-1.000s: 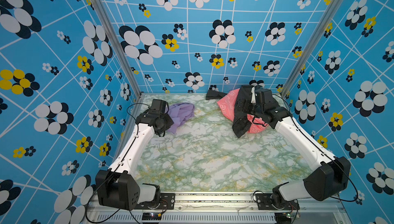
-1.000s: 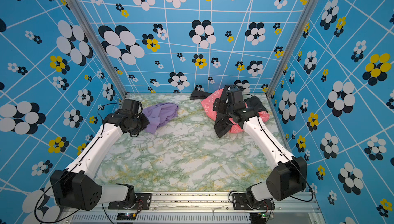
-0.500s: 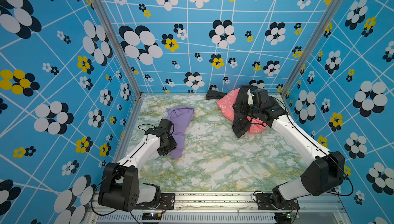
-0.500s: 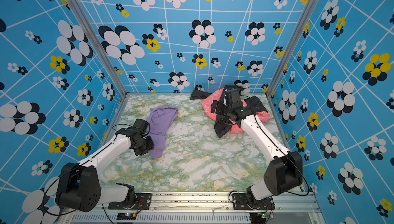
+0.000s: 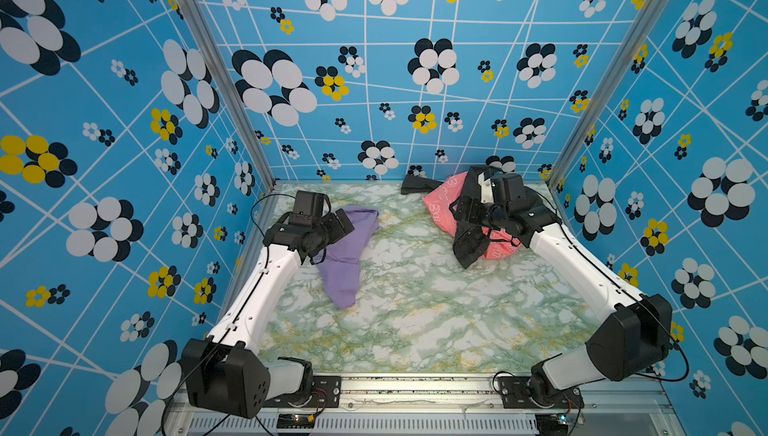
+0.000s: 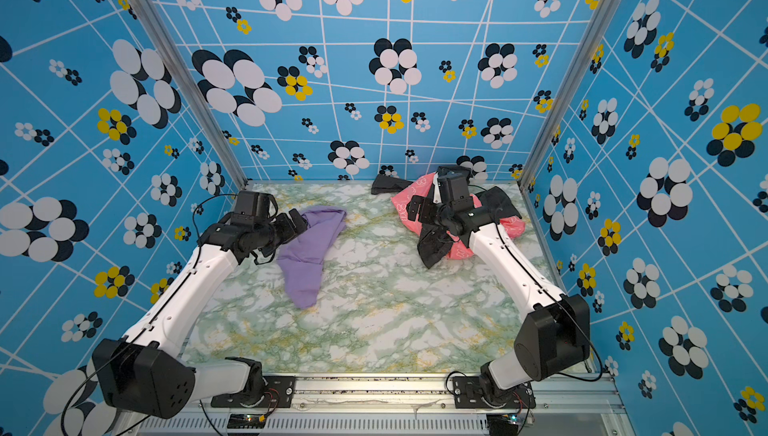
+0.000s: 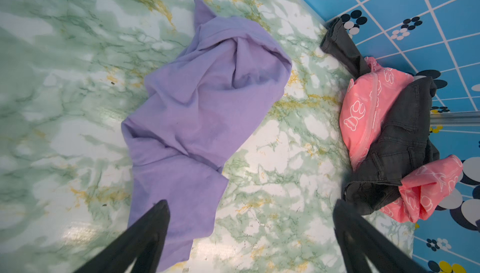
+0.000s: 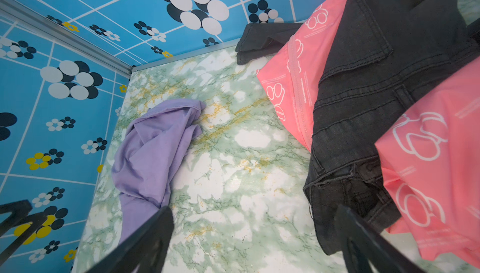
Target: Pick out a specific cloth from the pile
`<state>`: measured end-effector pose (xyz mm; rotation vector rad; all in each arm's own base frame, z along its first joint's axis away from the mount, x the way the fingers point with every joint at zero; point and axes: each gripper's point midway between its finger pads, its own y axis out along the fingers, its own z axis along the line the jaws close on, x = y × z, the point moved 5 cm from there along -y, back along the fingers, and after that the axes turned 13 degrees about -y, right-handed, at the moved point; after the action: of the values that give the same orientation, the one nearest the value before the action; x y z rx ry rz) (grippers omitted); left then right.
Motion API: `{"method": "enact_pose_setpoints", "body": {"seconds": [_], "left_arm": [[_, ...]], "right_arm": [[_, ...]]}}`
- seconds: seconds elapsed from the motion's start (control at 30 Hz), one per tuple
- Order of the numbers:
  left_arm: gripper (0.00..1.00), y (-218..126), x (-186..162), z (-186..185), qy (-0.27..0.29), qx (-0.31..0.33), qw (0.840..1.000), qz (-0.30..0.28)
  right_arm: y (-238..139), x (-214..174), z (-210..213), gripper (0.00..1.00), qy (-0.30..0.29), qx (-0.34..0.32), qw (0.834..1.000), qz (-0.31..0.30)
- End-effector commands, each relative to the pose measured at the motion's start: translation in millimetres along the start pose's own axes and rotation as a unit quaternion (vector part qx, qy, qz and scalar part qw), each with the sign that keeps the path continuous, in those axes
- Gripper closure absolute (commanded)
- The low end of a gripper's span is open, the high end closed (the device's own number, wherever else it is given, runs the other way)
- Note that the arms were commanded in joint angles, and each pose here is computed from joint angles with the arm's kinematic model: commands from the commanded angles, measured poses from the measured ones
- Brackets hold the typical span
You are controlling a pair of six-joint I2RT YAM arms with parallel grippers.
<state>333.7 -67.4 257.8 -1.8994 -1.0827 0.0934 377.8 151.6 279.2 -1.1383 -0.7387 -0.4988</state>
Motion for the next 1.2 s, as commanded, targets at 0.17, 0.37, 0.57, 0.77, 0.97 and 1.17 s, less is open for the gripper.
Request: {"method": "enact_pose_setpoints", "body": {"seconds": [0.17,0.37,0.57,0.77,0.97,1.17], "left_arm": [[0.01,61,27,-28,-0.016,-0.027,1.0,0.0],[0.01,111,32,-9,-0.034,0.011,0.999,0.01],[0.01,162,24,13,-0.058,0.051,0.996,0.044],[0.01,205,5,41,-0.081,0.095,0.987,0.101],[0.01,200,11,50,-0.074,0.109,0.987,0.093],[0.01,149,42,4,-0.043,0.044,0.998,0.033]], "right_arm": [[-18,17,5,0.01,-0.008,0.012,0.999,-0.034],[-24,13,2,0.01,-0.021,0.0,0.999,-0.031],[-26,12,-1,0.01,-0.027,-0.01,0.999,-0.031],[-22,8,-3,0.01,-0.025,-0.014,0.999,-0.022],[-23,7,-6,0.01,-0.028,-0.022,0.999,-0.019],[-18,1,-11,0.01,-0.023,-0.026,0.999,-0.016]]}}
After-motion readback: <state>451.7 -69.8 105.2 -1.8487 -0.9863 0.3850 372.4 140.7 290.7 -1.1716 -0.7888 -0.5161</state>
